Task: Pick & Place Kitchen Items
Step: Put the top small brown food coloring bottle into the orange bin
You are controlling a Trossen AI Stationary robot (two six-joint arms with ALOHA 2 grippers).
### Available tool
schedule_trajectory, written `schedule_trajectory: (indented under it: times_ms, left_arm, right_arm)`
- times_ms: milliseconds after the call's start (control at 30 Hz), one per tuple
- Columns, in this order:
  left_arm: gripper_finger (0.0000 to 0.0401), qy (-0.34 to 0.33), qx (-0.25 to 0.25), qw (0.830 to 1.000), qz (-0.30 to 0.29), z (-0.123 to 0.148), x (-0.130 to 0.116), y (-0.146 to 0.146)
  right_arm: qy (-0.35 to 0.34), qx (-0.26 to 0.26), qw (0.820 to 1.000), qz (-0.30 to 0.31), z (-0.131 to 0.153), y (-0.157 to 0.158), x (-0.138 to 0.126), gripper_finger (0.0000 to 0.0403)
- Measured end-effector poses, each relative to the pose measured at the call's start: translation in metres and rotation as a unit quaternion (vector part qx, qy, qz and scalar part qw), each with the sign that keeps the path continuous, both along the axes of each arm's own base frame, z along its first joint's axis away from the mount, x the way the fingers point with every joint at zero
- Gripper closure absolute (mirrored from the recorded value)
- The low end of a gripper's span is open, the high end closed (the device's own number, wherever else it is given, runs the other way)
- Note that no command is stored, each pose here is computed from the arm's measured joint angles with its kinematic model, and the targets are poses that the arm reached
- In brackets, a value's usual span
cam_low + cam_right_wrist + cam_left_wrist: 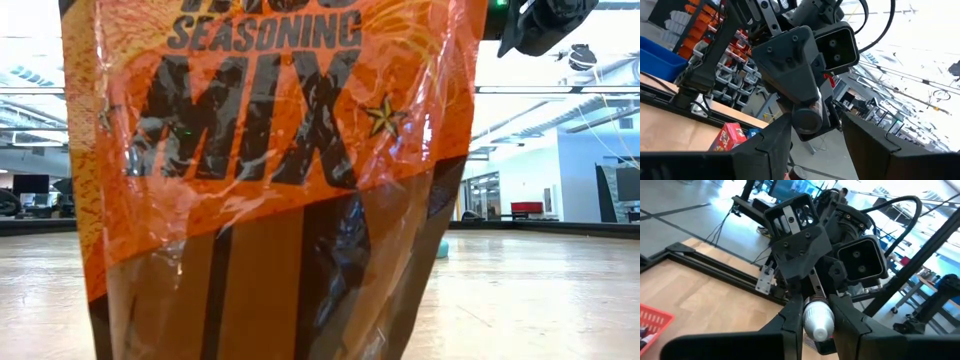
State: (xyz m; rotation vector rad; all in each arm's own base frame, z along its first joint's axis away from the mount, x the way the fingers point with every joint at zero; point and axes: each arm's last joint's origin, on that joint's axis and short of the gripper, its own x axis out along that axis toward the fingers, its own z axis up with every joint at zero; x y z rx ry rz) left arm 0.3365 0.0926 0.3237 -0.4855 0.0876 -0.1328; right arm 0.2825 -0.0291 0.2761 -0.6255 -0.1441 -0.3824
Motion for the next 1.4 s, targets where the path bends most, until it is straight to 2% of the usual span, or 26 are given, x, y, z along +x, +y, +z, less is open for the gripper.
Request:
schedule_trajectory:
  times_ms: [367,567,800,1067,1400]
  left_arm:
    - [0.0350,-0.007,0.011,1.000,-0.002,0.0011,0.0009,-0.0032]
    - [0.0326,-0.007,0.010,1.000,0.002,0.0009,0.0012,-0.0031]
    - [0.0351,-0.006,0.020,1.000,0.007,0.0006,0.0013,-0.0027]
    - [0.0324,-0.006,0.020,1.000,0.013,0.0003,0.0014,-0.0018]
    - [0.0338,-0.003,0.018,1.000,0.017,-0.0002,0.0002,0.0023]
  right_arm:
    - [-0.003,0.012,1.000,0.013,-0.0005,-0.0008,0.0001,0.0238]
    - [-0.004,0.012,1.000,0.016,-0.0003,-0.0004,0.0000,0.0274]
    - [-0.007,0.009,0.999,0.034,0.0001,0.0018,0.0001,0.0298]
    - [-0.012,0.018,1.000,0.008,0.0004,0.0013,-0.0004,0.0316]
    - [-0.007,0.021,1.000,0.003,-0.0005,0.0007,-0.0003,0.0361]
